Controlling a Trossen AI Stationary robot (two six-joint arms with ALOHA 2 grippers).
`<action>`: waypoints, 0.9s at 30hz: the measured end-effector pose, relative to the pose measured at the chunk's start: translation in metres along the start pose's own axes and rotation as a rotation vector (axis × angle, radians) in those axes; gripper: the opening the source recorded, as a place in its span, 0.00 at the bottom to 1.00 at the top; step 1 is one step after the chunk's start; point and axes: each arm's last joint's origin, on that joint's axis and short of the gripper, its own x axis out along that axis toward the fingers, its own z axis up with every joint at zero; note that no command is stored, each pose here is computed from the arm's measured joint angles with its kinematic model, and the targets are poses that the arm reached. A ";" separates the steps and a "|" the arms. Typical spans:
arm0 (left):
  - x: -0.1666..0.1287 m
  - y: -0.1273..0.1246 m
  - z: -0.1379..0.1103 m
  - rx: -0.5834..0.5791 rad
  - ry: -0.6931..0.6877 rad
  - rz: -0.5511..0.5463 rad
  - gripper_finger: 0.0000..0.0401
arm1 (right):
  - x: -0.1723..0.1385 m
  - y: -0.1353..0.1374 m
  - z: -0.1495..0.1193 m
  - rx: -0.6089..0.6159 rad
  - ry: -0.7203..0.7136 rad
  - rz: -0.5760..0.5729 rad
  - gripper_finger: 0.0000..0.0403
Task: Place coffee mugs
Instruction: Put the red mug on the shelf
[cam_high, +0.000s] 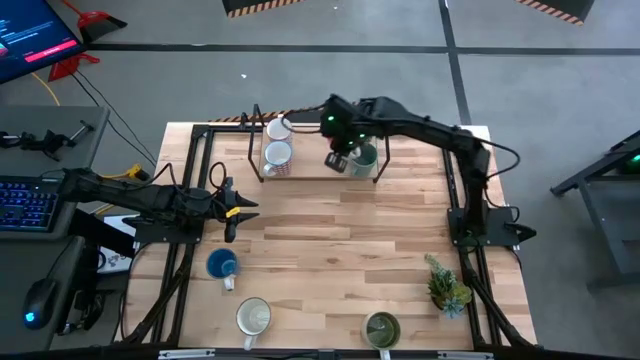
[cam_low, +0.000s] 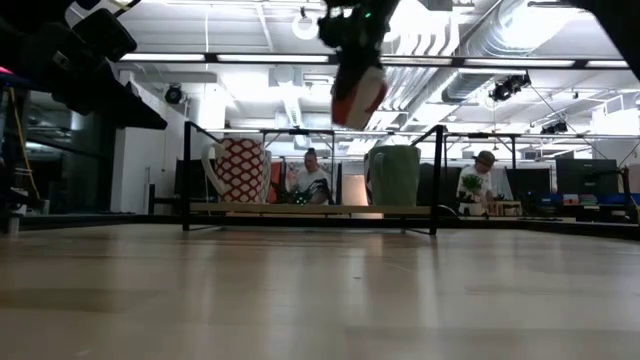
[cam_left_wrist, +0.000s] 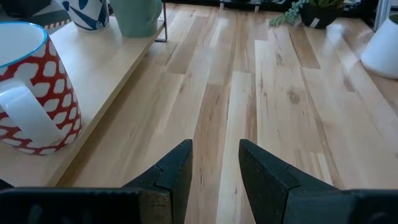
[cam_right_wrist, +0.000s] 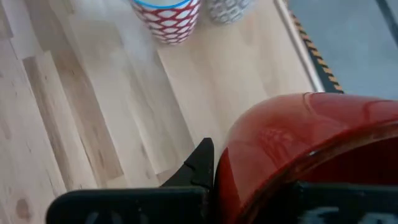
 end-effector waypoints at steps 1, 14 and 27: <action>0.000 0.000 0.000 0.000 0.001 0.000 0.30 | 0.006 0.002 0.002 -0.005 0.012 0.009 0.03; 0.000 0.000 0.000 0.000 0.005 0.001 0.30 | 0.069 0.013 0.016 -0.044 0.154 0.097 0.03; 0.000 0.000 -0.001 -0.025 0.006 0.001 0.30 | 0.110 0.018 0.015 -0.217 0.195 0.157 0.03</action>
